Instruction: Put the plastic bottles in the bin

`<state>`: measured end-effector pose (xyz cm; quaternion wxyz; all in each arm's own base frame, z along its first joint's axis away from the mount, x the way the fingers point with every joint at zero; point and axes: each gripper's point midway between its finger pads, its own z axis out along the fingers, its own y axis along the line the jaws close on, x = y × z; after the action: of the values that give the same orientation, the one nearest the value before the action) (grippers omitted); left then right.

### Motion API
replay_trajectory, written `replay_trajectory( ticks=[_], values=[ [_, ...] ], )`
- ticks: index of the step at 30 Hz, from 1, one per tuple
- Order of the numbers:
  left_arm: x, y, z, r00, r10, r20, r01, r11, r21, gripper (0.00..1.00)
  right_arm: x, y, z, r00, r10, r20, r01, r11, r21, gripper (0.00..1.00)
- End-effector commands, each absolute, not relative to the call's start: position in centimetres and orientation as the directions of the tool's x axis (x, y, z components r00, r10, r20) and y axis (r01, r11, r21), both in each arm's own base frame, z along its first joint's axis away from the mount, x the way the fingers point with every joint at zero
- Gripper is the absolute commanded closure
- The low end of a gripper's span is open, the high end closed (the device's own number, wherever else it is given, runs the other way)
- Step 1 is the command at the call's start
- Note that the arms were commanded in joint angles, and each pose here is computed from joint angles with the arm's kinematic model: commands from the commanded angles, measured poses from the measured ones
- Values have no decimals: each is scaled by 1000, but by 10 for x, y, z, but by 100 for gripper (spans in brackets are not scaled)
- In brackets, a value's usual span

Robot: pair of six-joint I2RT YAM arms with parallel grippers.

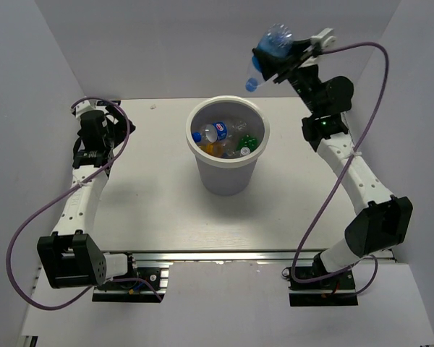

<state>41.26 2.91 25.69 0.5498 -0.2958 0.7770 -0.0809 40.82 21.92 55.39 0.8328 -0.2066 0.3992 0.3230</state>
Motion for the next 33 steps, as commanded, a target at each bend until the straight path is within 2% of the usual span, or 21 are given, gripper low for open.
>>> replay_trajectory(
  ticks=[1, 3, 4, 5, 6, 8, 18, 25, 29, 32, 33],
  values=[
    [404, 30, 279, -159, -558, -814, -344, 804, -484, 2, 405, 251, 504, 430, 180, -884, -717, 664, -214, 73],
    [403, 29, 279, -159, -560, -813, -338, 805, -487, 2, 397, 267, 480, 389, 132, -912, -742, 632, -226, 61],
    [401, 29, 279, -154, -562, -813, -338, 803, -491, 2, 391, 270, 477, 391, 120, -913, -747, 621, -238, 44],
    [401, 28, 279, -154, -564, -811, -334, 803, -494, 2, 389, 277, 465, 366, 109, -924, -757, 612, -228, 36],
    [401, 27, 280, -155, -565, -810, -328, 803, -498, 2, 388, 279, 462, 353, 106, -930, -764, 606, -221, 31],
    [400, 26, 282, -152, -568, -809, -320, 802, -503, 2, 386, 283, 449, 283, 93, -954, -795, 580, -179, 11],
    [395, 28, 291, -134, -565, -814, -324, 801, -503, 2, 384, 279, 483, 260, 119, -958, -785, 603, -138, 11],
    [395, 31, 292, -136, -553, -822, -338, 806, -487, 2, 402, 234, 505, 291, 133, -948, -602, 795, -73, 11],
    [396, 31, 291, -140, -555, -820, -340, 805, -487, 2, 418, 201, 503, 192, 78, -978, -456, 890, -18, 11],
    [396, 32, 290, -141, -552, -822, -347, 805, -481, 2, 436, 164, 478, 46, 90, -995, -347, 935, 69, 11],
    [396, 32, 290, -143, -553, -821, -347, 805, -482, 2, 439, 155, 471, -2, 159, -987, -331, 931, 151, 11]
  ],
)
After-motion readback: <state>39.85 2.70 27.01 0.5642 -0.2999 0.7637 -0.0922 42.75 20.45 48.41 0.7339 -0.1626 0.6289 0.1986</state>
